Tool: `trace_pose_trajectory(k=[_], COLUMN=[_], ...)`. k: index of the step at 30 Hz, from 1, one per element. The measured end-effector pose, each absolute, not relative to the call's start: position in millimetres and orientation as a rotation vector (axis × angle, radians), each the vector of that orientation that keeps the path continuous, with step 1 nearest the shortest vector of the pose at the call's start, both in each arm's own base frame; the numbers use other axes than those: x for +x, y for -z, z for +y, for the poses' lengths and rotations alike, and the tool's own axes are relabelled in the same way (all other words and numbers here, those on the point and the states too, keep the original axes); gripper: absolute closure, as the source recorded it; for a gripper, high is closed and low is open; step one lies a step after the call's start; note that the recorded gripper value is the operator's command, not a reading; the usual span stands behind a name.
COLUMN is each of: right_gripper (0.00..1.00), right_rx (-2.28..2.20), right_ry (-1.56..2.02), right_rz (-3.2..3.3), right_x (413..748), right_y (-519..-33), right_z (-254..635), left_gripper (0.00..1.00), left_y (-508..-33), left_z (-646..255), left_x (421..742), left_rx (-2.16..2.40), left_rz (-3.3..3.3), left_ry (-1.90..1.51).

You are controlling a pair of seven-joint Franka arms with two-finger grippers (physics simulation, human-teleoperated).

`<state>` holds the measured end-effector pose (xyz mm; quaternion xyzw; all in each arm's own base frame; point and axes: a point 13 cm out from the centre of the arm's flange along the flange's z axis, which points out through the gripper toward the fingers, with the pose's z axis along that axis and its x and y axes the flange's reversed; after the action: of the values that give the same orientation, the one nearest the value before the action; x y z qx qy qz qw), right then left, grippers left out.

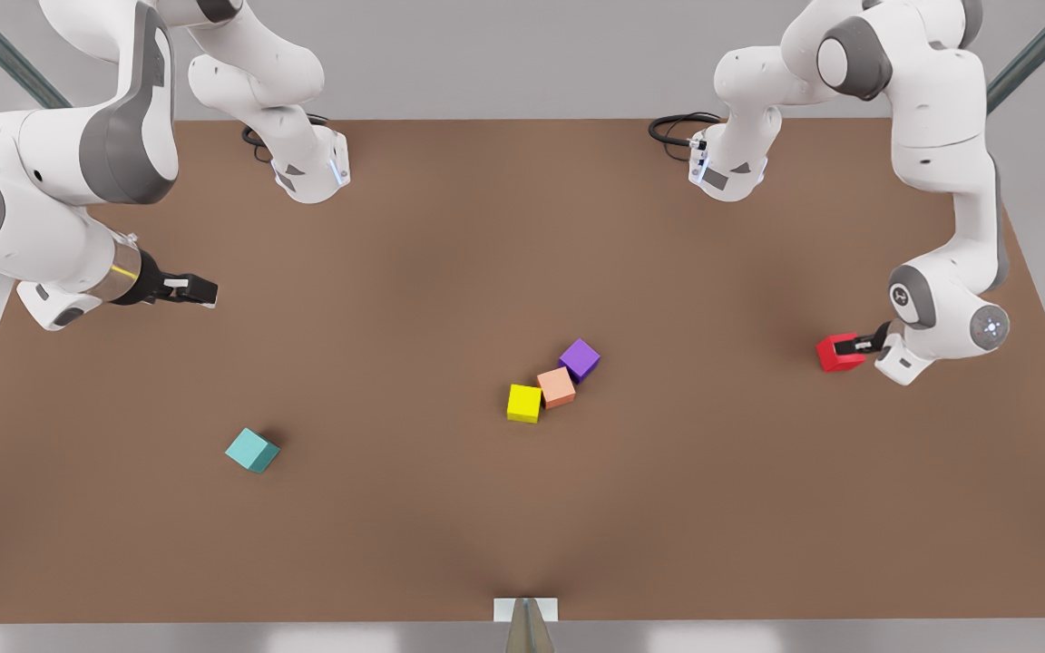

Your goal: Pick up red wooden cube and pass to hand red wooden cube and place in blue wooden cube

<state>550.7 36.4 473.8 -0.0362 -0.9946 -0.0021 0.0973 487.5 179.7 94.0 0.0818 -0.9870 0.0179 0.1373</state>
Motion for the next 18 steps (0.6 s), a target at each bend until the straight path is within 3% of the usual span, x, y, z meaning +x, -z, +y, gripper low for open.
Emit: trace_pose_trajectory(k=[17,18], right_gripper=[0.00,0.00], right_rx=[-0.110,-0.111], right_ry=[0.006,0.006], right_rz=[-2.935,-2.935], right_x=[548.7,548.7], right_y=[-471.6,-471.6], right_z=[36.7,36.6], left_gripper=[0.00,0.04], left_y=[-36.9,-35.7], left_z=[180.1,180.5], left_x=[482.5,483.0], left_rx=[0.078,0.070], left_rz=[-2.864,-2.866], left_ry=[-0.096,-0.095])
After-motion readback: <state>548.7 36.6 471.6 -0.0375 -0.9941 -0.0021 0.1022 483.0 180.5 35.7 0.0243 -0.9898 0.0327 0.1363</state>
